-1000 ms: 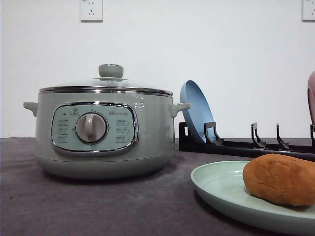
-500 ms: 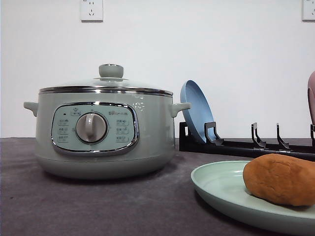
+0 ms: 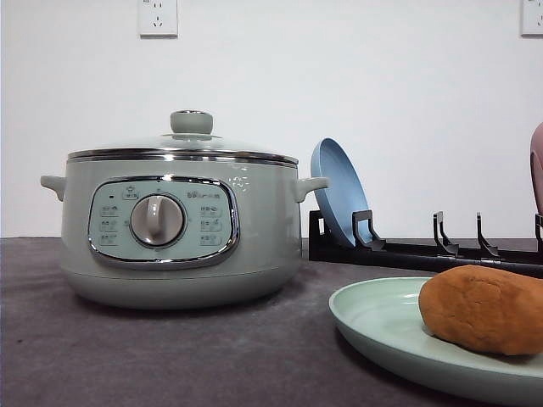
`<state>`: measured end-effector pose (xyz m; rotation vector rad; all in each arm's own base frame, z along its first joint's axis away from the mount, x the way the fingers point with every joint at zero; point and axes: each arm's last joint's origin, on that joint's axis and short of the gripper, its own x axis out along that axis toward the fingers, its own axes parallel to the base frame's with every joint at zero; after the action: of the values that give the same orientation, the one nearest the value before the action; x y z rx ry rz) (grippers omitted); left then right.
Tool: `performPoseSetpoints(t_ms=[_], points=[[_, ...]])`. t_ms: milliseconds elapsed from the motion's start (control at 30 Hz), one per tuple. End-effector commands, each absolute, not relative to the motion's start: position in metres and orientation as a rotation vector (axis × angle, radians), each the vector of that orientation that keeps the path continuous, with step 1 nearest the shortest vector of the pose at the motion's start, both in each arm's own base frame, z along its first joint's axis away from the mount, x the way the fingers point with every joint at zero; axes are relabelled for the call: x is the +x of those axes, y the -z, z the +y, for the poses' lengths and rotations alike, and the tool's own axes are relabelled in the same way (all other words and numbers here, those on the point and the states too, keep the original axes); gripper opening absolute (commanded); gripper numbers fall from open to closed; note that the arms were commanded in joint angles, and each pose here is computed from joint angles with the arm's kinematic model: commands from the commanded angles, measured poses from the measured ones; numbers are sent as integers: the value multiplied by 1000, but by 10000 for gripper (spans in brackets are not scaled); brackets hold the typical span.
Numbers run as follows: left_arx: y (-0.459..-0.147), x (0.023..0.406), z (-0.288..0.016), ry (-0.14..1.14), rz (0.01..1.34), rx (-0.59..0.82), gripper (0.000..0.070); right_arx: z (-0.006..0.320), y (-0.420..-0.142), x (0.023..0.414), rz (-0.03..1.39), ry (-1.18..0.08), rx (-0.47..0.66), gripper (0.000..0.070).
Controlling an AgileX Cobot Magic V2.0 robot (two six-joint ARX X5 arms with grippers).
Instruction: Transfer potato from steamer to green plate
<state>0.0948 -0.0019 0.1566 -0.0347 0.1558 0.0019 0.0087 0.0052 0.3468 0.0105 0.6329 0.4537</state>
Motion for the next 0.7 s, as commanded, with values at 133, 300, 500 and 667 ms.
performPoseSetpoints(t_ms=[133,300,500,667], points=[[-149,96,-2,-6,180,-22,16,0,-333,11,549,-211,-153,15],[-149,96,-2,-6,180,-22,16,3,-293,37,383,-75,-190,15],[-149,96,-2,-6,179,-22,16,3,-264,70,43,-3,-149,15],[-149,96,-2,-6,179,-22,16,-3,-221,85,62,50,-127,15]])
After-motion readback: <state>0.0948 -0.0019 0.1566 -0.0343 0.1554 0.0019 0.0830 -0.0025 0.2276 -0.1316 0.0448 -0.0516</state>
